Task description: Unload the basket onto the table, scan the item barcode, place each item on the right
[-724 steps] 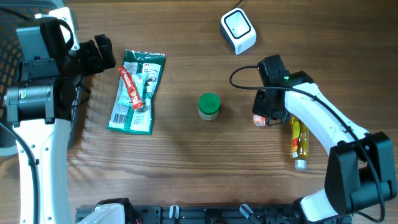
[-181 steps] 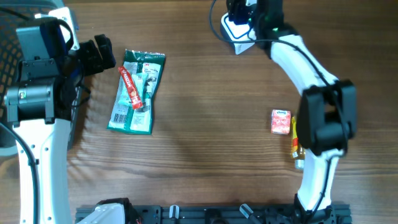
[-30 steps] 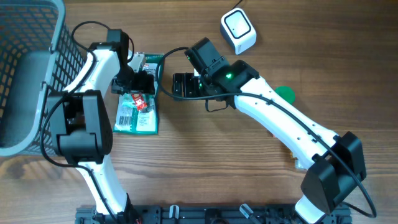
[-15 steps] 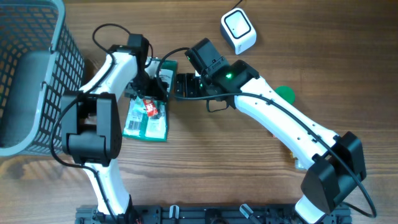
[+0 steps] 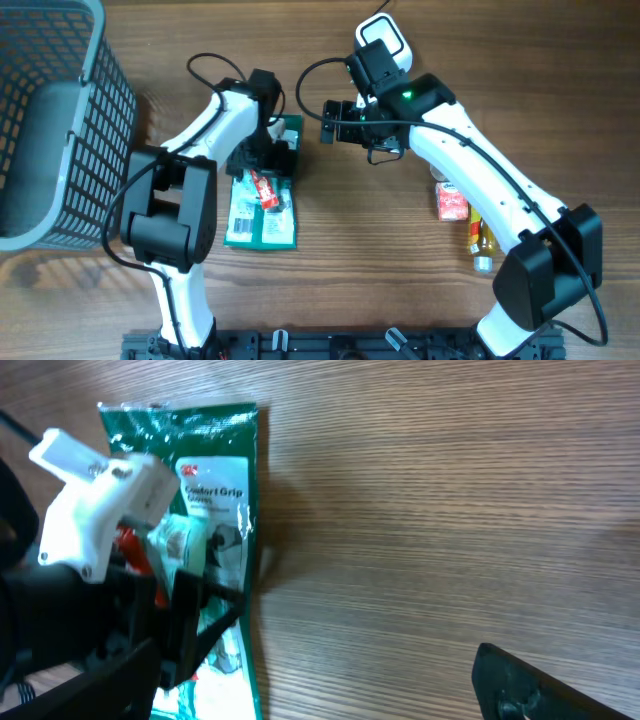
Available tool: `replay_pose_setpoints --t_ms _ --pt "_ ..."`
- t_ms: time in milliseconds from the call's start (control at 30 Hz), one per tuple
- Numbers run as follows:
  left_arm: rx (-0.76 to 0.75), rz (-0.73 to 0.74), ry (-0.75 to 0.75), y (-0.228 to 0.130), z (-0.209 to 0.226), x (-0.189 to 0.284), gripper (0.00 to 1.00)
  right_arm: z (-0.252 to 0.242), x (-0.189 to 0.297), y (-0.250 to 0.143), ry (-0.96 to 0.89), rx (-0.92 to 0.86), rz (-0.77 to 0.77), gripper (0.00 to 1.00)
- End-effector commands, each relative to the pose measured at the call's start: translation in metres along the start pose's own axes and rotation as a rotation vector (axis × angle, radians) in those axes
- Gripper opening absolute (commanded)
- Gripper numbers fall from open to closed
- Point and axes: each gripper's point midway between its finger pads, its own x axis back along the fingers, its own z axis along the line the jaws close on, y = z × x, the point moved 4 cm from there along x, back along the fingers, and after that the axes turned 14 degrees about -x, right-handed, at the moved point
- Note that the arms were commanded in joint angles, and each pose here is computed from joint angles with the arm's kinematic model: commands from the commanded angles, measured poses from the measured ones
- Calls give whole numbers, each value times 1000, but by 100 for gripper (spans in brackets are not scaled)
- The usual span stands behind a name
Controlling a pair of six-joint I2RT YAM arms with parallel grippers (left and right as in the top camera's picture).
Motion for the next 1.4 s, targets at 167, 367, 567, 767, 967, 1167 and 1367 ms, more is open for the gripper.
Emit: replay_pose_setpoints --t_ms 167,367,567,767,967,1167,1367 --pt "2 51 -50 -7 -20 -14 99 -3 -6 -4 -8 -4 28 100" --pt "14 -62 -41 -6 -14 24 100 -3 -6 -4 -8 -5 29 100" --pt "75 -221 -20 -13 11 77 100 -3 -6 -4 -8 -5 28 100" --pt "196 -311 -8 -19 55 98 100 -3 -6 -4 -8 -5 27 100" --pt "322 -344 -2 -30 100 102 24 -2 -6 -3 -5 -5 25 100" --pt "366 -354 1 -36 115 103 100 10 -5 8 55 5 -28 100" --pt "366 -354 1 -36 115 103 100 21 -4 17 108 15 -74 100"
